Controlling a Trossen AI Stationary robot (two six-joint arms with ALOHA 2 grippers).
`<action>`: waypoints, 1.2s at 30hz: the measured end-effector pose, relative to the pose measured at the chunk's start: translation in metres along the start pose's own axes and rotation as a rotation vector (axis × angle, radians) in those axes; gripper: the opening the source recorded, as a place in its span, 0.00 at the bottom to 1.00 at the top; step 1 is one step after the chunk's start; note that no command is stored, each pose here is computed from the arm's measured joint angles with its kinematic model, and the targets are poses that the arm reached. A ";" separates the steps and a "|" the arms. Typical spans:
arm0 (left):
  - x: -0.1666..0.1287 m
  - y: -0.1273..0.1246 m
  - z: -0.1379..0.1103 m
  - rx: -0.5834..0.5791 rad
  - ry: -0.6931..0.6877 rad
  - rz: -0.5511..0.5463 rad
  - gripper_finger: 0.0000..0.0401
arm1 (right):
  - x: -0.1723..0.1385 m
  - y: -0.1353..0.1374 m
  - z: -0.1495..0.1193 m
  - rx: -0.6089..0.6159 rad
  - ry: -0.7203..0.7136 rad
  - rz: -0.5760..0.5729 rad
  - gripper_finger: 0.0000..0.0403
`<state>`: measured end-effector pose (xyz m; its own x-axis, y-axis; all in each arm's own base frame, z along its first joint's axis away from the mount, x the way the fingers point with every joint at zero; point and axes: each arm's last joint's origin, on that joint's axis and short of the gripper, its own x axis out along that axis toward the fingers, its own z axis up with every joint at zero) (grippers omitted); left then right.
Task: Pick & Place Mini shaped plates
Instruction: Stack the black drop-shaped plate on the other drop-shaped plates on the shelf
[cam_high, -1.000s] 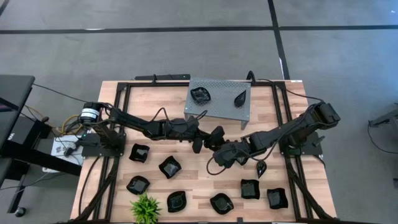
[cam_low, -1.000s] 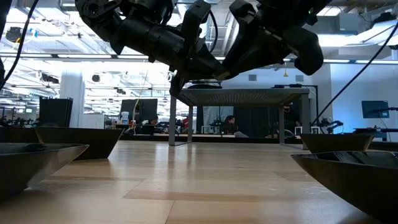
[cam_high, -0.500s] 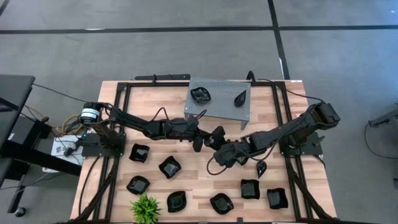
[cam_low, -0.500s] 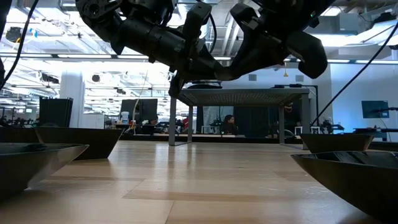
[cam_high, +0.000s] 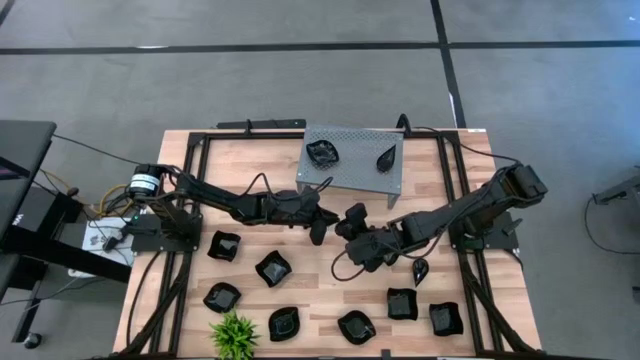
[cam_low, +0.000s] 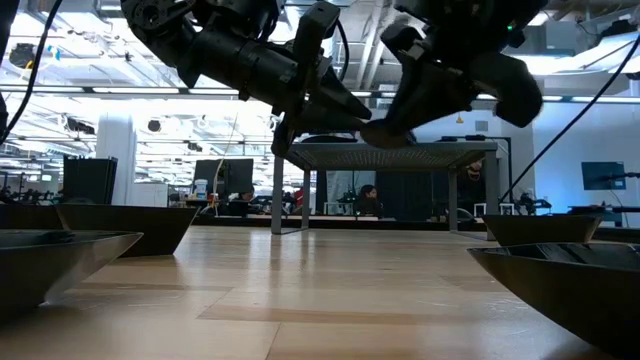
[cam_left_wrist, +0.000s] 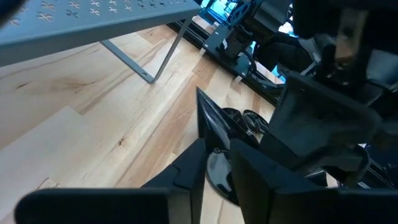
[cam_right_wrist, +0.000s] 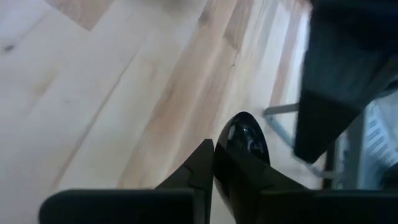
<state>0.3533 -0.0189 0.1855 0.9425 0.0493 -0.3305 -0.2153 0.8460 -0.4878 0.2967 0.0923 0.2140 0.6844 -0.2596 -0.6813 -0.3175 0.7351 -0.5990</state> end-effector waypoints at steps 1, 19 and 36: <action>0.000 0.000 0.000 0.000 0.000 0.000 0.20 | -0.003 0.003 0.000 0.013 0.001 0.009 0.07; 0.000 -0.001 0.002 0.049 -0.015 -0.018 0.20 | -0.114 -0.005 -0.028 -0.276 0.005 -0.102 0.08; 0.000 -0.001 0.004 0.055 -0.035 -0.026 0.20 | -0.094 -0.099 -0.089 -0.113 0.157 -0.067 0.06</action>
<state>0.3547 -0.0178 0.1894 0.9563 0.0444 -0.2890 -0.1769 0.8750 -0.4507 0.2052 -0.0121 0.3001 0.5982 -0.4067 -0.6905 -0.3526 0.6401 -0.6826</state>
